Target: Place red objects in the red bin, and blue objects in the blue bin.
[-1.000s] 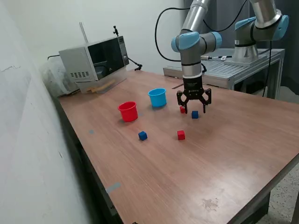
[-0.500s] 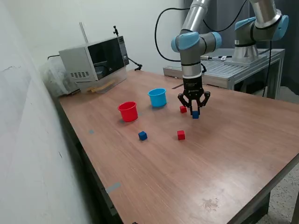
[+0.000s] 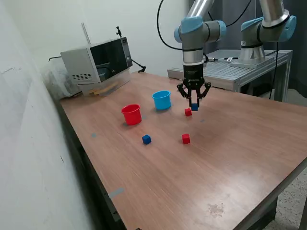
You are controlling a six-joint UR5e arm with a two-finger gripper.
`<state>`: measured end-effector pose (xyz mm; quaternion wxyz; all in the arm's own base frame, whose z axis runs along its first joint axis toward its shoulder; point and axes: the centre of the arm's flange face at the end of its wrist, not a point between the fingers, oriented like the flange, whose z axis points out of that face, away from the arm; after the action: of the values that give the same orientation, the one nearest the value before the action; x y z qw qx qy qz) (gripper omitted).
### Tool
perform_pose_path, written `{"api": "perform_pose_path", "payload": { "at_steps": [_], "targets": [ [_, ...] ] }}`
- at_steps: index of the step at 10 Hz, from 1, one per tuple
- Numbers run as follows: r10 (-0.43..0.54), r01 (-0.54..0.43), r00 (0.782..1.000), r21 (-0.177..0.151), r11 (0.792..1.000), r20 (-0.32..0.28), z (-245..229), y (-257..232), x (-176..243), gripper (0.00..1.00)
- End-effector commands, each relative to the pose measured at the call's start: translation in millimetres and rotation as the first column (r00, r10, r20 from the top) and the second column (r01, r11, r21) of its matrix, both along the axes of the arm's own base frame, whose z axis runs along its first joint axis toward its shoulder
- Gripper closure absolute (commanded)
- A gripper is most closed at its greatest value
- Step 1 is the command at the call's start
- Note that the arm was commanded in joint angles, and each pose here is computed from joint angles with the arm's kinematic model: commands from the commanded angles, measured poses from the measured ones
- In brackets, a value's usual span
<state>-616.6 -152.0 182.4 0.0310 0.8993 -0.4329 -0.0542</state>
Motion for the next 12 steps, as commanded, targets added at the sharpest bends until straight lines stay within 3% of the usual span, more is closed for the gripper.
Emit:
{"api": "perform_pose_path", "payload": {
  "at_steps": [1, 2, 4, 6, 8, 12],
  "targets": [
    [-0.064, 0.064, 0.997, -0.001, 0.998, -0.052, 50, 35, -2, 1.00],
    [-0.105, 0.105, 0.993, 0.001, 0.994, -0.055, 53, 61, -6, 1.00],
    [-0.239, 0.239, 0.969, -0.003, 0.971, -0.064, 55, 147, -18, 1.00],
    [-0.321, 0.321, 0.945, -0.006, 0.947, -0.067, 55, 203, -20, 1.00],
    [-0.360, 0.360, 0.931, -0.007, 0.933, -0.062, 53, 228, -16, 1.00],
    [-0.373, 0.373, 0.927, -0.006, 0.928, -0.036, 52, 237, -11, 1.00]
  ]
}}
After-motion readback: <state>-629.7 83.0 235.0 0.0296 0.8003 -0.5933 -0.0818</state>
